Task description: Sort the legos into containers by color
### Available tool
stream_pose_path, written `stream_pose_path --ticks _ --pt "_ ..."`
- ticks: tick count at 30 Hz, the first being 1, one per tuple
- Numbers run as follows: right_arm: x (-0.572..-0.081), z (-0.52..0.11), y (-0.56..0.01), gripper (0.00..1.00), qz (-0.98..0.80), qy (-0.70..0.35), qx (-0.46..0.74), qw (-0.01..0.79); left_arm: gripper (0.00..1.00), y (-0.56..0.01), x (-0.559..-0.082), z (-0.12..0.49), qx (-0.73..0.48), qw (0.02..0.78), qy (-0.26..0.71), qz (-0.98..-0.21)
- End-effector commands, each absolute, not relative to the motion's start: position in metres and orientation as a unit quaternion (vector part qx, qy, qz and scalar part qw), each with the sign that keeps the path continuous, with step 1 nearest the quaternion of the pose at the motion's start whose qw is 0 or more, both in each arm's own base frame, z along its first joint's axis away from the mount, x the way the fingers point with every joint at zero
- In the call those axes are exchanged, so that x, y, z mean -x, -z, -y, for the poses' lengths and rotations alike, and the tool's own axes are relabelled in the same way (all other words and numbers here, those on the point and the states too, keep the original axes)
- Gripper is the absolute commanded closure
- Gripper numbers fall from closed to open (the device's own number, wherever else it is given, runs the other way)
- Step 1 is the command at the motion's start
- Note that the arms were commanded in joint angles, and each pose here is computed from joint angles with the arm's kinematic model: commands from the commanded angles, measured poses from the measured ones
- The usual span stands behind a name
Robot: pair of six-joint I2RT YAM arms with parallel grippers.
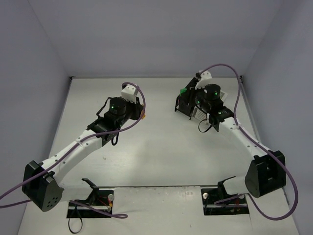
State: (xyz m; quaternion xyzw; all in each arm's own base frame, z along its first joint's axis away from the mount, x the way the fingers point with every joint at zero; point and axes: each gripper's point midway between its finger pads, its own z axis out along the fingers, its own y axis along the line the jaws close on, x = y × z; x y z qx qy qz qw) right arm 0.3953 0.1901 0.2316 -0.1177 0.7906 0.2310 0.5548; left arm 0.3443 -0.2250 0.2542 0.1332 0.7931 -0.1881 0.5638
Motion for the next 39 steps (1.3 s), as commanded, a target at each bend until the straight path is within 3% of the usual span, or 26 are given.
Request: stream_pose_path --ticks 1,15,22,26,31,36,39 --pt "-0.441 -0.133 -0.287 1.00 -0.757 -0.109 0.053 0.642 0.96 -0.300 -0.348 0.231 -0.135 0.610 0.212 -0.752" --pt "-0.553 -0.079 -0.215 0.97 -0.802 -0.079 -0.016 0.592 0.96 -0.302 -0.344 0.237 -0.147 0.608 0.226 -0.746" --pt "-0.564 -0.082 -0.209 0.61 -0.805 -0.079 -0.004 0.589 0.96 -0.302 -0.344 0.238 -0.148 0.606 0.231 -0.747" --pt "-0.555 -0.089 -0.227 0.42 -0.797 -0.098 0.011 0.596 0.96 -0.304 -0.344 0.239 -0.147 0.607 0.234 -0.745" --pt "-0.524 -0.105 -0.248 0.39 -0.787 -0.147 0.040 0.598 0.96 -0.306 -0.342 0.241 -0.146 0.606 0.243 -0.743" --pt "-0.458 -0.165 -0.279 0.38 -0.753 -0.266 0.137 0.586 0.96 -0.308 -0.341 0.241 -0.143 0.607 0.248 -0.741" --pt "-0.414 -0.207 -0.283 0.31 -0.734 -0.310 0.191 0.573 0.96 -0.310 -0.340 0.241 -0.140 0.607 0.252 -0.740"
